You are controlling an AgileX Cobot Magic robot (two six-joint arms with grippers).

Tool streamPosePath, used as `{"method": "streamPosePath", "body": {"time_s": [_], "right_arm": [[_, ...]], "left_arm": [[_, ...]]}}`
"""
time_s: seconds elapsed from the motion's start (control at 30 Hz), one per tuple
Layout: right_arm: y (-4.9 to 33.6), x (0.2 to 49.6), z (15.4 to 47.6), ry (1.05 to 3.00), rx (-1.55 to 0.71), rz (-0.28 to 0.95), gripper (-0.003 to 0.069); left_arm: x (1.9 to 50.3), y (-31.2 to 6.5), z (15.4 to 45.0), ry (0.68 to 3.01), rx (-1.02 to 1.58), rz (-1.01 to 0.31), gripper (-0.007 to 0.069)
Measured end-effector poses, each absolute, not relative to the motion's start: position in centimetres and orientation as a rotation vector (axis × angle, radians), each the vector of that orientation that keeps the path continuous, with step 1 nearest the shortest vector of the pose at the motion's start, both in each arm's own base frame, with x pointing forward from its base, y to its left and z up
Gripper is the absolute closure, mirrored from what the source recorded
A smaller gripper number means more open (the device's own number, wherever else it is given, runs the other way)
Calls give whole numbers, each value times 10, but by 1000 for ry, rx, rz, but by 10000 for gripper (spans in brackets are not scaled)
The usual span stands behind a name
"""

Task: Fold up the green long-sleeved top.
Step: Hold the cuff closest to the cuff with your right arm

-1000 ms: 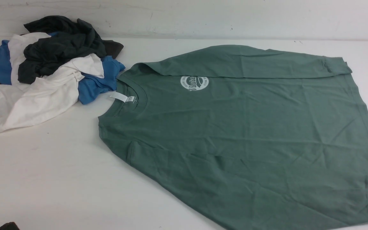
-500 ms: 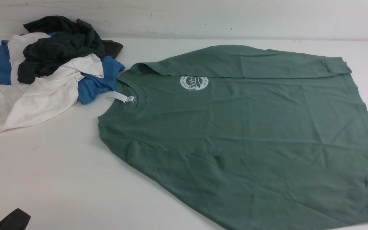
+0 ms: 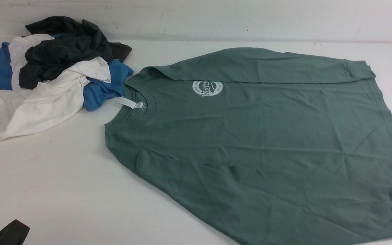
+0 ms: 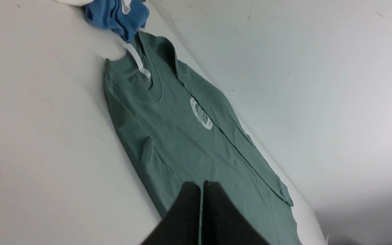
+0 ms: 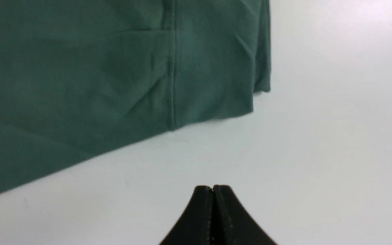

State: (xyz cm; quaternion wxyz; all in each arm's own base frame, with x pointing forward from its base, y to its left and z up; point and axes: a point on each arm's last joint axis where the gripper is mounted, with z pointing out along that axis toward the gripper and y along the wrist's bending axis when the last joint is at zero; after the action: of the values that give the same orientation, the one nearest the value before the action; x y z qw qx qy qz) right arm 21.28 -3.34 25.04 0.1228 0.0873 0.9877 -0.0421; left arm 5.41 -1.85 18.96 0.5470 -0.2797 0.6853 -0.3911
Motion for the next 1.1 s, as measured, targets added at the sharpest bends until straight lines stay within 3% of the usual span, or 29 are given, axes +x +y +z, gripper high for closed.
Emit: {"method": "streamPosePath", "body": {"time_s": [0.2, 0.37, 0.47, 0.57, 0.77, 1.1], "right_arm": [[-64, 233, 226, 2844, 411, -25, 673], [-69, 251, 200, 2859, 409, 41, 643], [-71, 259, 184, 2896, 365, 44, 577], [-73, 264, 169, 2944, 343, 50, 463], [-80, 282, 168, 2959, 304, 16, 303], [-82, 294, 159, 2985, 331, 52, 286]], "left_arm": [[54, -19, 190, 1631, -633, -902, 626], [54, -19, 190, 1638, -607, -881, 626], [54, -20, 188, 1656, -600, -884, 626], [53, -21, 187, 1670, -597, -889, 626], [53, -21, 187, 1670, -597, -889, 626], [53, -21, 187, 1672, -586, -880, 626]]}}
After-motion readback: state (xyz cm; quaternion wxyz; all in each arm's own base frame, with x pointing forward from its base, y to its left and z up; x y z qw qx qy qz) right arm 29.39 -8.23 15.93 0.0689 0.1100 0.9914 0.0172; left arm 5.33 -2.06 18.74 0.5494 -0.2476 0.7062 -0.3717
